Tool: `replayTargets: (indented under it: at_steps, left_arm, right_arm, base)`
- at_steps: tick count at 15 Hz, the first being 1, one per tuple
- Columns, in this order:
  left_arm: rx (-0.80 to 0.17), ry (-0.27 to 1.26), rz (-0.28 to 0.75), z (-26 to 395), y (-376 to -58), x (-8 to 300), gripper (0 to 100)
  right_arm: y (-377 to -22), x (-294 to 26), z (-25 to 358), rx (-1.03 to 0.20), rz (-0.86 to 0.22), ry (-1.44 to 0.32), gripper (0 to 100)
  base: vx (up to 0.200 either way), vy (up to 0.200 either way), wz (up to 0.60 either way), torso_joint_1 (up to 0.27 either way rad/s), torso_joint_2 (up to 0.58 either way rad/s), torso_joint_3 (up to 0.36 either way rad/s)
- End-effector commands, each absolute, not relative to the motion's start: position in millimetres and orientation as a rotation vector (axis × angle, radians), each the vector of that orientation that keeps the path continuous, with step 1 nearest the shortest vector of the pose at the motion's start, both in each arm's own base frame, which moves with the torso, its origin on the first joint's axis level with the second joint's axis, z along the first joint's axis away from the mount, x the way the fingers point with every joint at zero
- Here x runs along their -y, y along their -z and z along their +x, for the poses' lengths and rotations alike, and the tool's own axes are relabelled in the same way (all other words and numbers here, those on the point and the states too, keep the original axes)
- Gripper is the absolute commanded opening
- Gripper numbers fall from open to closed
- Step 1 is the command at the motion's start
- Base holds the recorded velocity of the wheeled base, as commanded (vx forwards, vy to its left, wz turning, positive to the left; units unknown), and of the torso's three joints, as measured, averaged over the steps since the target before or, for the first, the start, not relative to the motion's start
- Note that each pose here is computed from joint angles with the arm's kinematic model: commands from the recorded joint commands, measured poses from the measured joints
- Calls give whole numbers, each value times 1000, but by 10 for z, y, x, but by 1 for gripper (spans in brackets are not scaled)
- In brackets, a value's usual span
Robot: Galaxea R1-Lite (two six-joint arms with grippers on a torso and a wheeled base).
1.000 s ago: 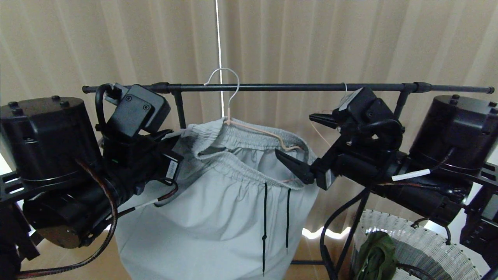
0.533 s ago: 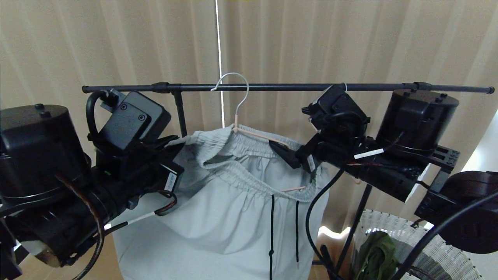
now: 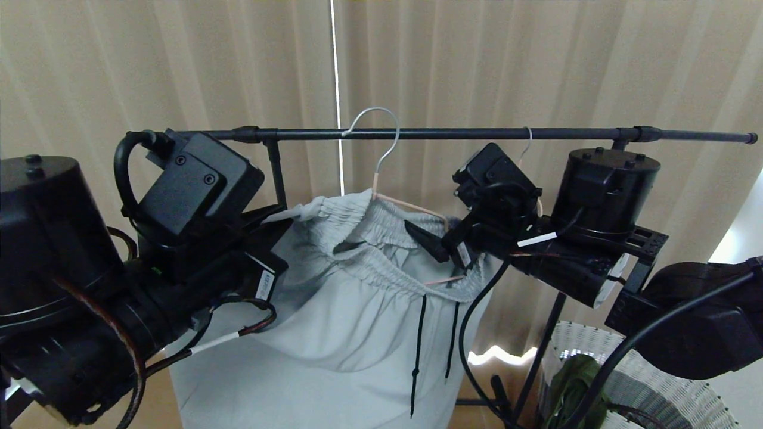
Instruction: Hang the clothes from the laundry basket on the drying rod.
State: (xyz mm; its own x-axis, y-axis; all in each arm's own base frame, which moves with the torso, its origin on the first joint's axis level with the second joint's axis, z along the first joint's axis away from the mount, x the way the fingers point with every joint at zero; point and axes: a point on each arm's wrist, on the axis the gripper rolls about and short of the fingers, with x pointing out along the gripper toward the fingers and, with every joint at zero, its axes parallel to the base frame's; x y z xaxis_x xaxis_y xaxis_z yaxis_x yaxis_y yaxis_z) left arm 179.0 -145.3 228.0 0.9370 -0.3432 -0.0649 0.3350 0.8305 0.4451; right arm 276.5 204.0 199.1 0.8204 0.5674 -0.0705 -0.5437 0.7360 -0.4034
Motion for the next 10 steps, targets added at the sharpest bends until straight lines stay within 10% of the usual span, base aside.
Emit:
replayTargets:
  at_steps: [1, 5, 6, 10]
  left_arm:
    - [25, 361, 464, 1766, -2297, 1440, 0]
    - [33, 359, 458, 1743, -2316, 1420, 0]
    - [33, 359, 458, 1743, -2316, 1420, 0]
    - [30, 358, 460, 1747, -2309, 1419, 0]
  right_arm:
    - [-1984, -2042, 2765, 57, -425, -612, 100]
    - [-1970, -2042, 2765, 53, -425, -614, 100]
    - [-1967, -2041, 2764, 53, -425, -614, 0]
    - [-1976, -2035, 2754, 56, -423, -615, 0]
  base:
    - [0, 0, 0, 0, 0, 0]
    - [0, 0, 0, 0, 0, 0]
    - [0, 0, 0, 0, 0, 0]
    - [0, 0, 0, 0, 0, 0]
